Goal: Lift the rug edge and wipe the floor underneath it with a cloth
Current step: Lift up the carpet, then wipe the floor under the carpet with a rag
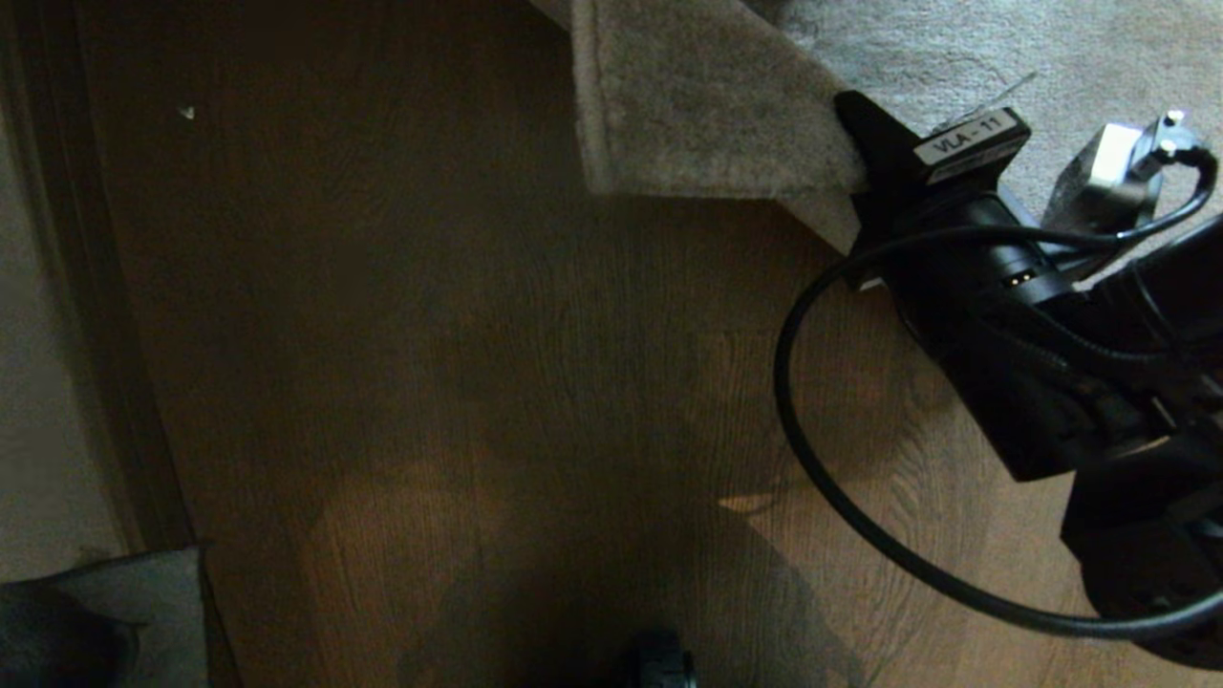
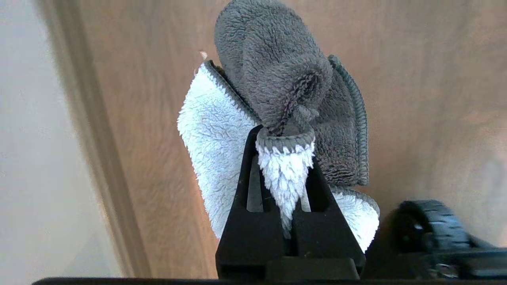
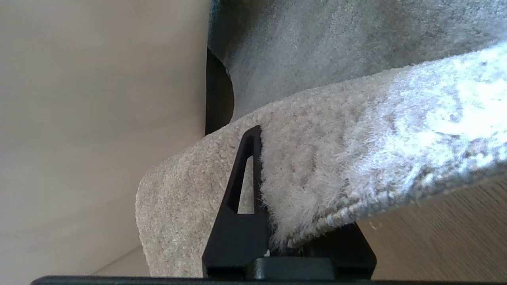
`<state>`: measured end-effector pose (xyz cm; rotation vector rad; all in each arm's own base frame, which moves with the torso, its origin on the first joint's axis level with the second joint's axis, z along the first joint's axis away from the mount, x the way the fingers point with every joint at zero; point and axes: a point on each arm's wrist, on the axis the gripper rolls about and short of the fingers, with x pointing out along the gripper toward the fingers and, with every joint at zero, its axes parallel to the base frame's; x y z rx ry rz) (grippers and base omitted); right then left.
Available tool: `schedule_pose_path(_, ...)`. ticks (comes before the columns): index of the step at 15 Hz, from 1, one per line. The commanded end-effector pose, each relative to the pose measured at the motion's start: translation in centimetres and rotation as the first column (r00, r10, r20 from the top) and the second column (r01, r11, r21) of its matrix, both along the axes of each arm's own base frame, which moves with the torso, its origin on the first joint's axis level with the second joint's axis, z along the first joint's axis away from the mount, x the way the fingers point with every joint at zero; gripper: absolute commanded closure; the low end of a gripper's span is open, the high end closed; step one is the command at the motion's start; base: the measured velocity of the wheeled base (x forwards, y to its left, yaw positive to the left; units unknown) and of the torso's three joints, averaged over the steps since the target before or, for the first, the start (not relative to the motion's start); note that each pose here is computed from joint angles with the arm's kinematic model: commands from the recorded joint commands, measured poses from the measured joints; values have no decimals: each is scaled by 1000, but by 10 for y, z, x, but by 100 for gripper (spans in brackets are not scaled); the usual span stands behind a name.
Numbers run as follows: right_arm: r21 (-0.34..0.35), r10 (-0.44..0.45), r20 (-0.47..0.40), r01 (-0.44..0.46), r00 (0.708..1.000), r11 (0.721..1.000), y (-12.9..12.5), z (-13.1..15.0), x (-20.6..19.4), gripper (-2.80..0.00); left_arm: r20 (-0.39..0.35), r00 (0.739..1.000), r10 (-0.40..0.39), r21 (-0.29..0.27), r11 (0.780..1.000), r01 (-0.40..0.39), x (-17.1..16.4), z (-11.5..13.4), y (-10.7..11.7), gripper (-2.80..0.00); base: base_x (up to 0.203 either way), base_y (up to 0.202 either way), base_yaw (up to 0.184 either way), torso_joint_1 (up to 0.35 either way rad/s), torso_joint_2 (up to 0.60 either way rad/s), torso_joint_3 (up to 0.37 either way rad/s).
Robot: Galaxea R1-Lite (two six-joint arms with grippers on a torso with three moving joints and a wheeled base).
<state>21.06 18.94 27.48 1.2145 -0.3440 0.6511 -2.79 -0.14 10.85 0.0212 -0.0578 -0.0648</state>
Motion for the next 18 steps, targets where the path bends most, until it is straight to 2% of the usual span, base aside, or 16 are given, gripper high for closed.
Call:
schedule_pose_path(1, 36, 2, 31, -3, 1000, 999, -1, 3, -2, 0, -61, 998, -26, 0, 1000, 26, 9, 17, -1, 0, 0, 0, 0, 0, 0, 0)
schedule_pose_path(4, 38, 2, 33, -3, 999, 999, -1, 4, -1, 0, -134, 990, -52, -4, 999, 52, 24, 38, -1, 0, 0, 0, 0, 0, 0, 0)
schedule_pose_path(9, 44, 7, 34, -8, 999, 999, -1, 4, -1, 0, -255, 961, -106, -20, 994, 104, 61, 61, -2, 0, 0, 0, 0, 0, 0, 0)
schedule_pose_path(11, 41, 6, 30, -7, 1000, 999, 0, 3, 0, 0, -290, 943, -161, -30, 987, 159, 78, 70, -5, 0, 0, 0, 0, 0, 0, 0)
schedule_pose_path(12, 39, 4, 29, -5, 1000, 999, 1, 2, 0, 0, -305, 930, -207, -34, 978, 206, 85, 71, -7, 0, 0, 0, 0, 0, 0, 0)
schedule_pose_path(15, 34, 3, 22, -4, 1000, 999, 4, 0, 4, 0, -365, 865, -345, -46, 934, 353, 104, 73, -21, 0, 0, 0, 0, 0, 0, 0)
schedule_pose_path(18, 37, -6, 26, 5, 1000, 999, 3, 1, 7, 0, -425, 800, -423, -57, 895, 443, 125, 67, -37, 0, 0, 0, 0, 0, 0, 0)
